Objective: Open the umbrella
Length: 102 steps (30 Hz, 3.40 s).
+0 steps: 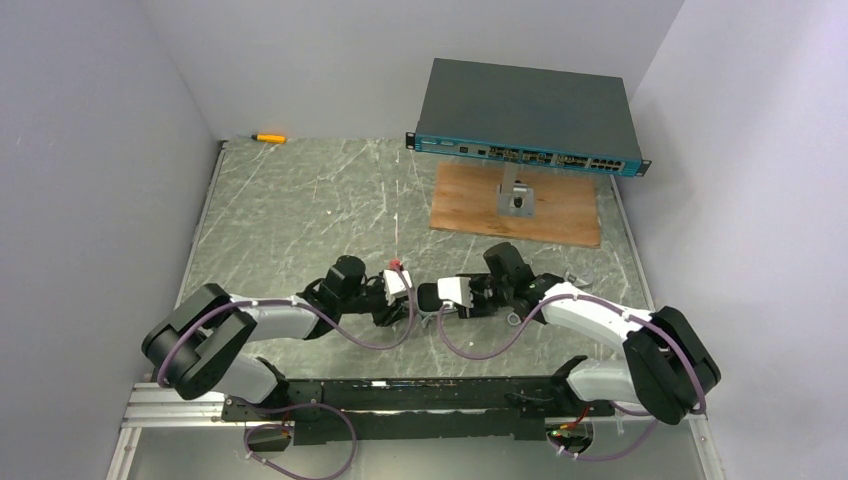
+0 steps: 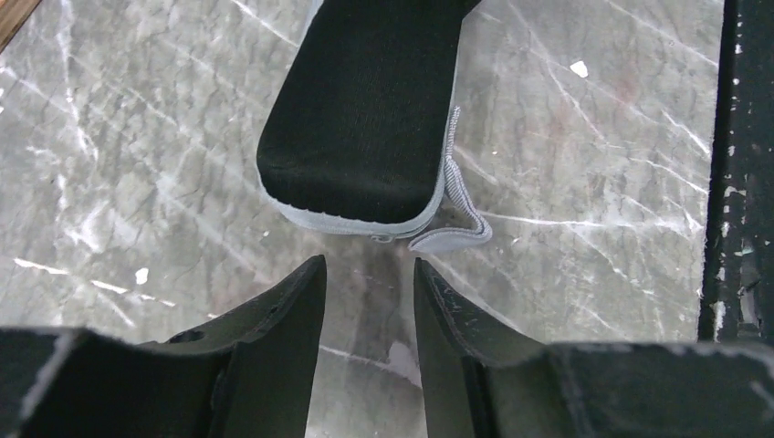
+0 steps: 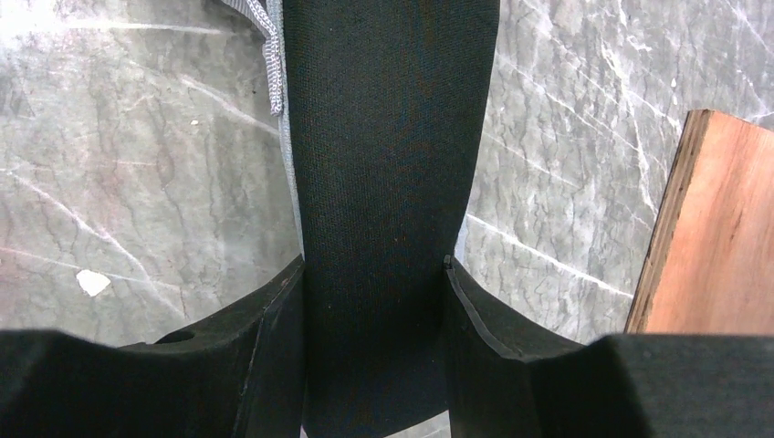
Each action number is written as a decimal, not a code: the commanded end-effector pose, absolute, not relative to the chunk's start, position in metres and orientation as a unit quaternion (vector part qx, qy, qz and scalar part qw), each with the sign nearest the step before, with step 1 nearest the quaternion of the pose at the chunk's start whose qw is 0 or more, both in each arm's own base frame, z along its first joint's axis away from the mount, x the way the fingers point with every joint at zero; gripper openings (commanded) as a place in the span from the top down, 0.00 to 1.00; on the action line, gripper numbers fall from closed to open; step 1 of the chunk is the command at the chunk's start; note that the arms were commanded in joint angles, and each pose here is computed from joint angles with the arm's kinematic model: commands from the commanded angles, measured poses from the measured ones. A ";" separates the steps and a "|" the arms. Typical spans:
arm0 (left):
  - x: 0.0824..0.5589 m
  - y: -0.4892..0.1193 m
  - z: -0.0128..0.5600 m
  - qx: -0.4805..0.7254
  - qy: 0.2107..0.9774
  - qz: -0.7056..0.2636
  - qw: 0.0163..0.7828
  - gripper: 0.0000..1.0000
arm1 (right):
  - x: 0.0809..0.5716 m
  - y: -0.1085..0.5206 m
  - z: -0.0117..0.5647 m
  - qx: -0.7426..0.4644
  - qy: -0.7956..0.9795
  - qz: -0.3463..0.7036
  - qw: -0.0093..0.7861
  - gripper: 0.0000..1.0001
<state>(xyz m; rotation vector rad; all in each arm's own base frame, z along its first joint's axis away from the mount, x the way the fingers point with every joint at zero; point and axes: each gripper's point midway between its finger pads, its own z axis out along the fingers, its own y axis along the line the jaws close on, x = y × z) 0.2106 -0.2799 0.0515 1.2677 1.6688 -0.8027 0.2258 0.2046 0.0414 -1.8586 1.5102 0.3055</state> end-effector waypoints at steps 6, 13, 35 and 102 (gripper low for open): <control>0.210 -0.306 0.054 0.536 0.624 -0.333 0.460 0.53 | 0.202 0.193 0.028 -0.735 0.574 0.136 0.333 1.00; 0.202 -0.318 0.046 0.543 0.620 -0.346 0.449 0.54 | 0.203 0.195 0.032 -0.732 0.577 0.139 0.335 1.00; 0.200 -0.310 0.054 0.521 0.638 -0.363 0.436 0.65 | 0.189 0.191 0.032 -0.738 0.562 0.148 0.344 1.00; 0.218 -0.323 0.058 0.562 0.612 -0.301 0.467 1.00 | 0.235 0.223 0.076 -0.734 0.539 0.152 0.383 0.52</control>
